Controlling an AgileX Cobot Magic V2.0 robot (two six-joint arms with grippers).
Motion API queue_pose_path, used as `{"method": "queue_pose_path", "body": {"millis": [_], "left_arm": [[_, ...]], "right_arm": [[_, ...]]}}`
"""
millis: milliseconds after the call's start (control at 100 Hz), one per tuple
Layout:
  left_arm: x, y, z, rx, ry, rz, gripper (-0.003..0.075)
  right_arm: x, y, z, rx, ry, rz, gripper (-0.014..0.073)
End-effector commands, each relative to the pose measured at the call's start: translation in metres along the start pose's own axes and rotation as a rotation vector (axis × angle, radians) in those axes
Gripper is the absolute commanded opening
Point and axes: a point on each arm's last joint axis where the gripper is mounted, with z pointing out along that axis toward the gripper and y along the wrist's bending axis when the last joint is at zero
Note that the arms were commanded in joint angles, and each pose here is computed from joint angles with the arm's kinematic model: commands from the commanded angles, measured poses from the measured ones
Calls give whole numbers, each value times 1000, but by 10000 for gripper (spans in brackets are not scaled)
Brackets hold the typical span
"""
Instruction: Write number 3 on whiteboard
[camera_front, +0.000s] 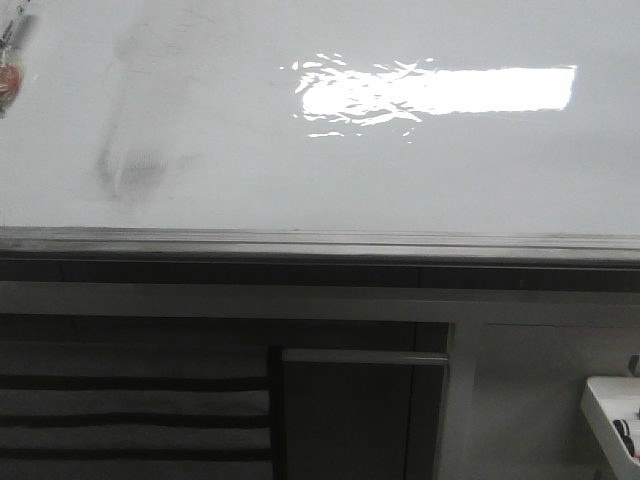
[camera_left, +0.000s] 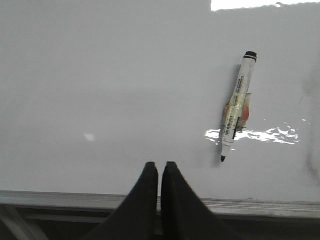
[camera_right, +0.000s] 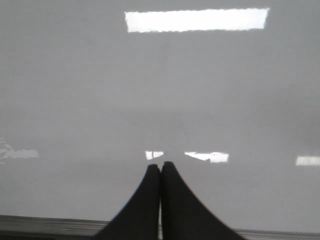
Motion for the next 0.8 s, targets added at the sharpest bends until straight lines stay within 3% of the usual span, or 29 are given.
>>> {"method": "queue_pose_path", "body": {"millis": [0,50,130,220,290,350,410,790], "left_arm": [[-16,1,-2,-10,-90,43,-14],[-16,1,-2,-6,-92,37,1],[-16,1,-2,-2,-92,25,73],[-17,1,-2,-2,-99,25,236],[-17,1,-2,-1,-103,25,403],[-18,0,-2,5,-116,14,494],[-18,-1,-2,17,-116,-13,524],[-18,-2,-2,29,-117,-34,482]], "right_arm": [[-20,-1,-2,7,-123,-24,-15],[-20,-1,-1,12,-130,-37,65],[-21,-1,-1,14,-133,-44,261],[-20,-1,-1,14,-122,-43,461],[-20,-1,-1,14,-122,-43,551],[-20,-1,-1,14,-122,-43,572],[-20,-1,-1,14,-122,-43,568],[-20,-1,-1,14,-122,-43,568]]}}
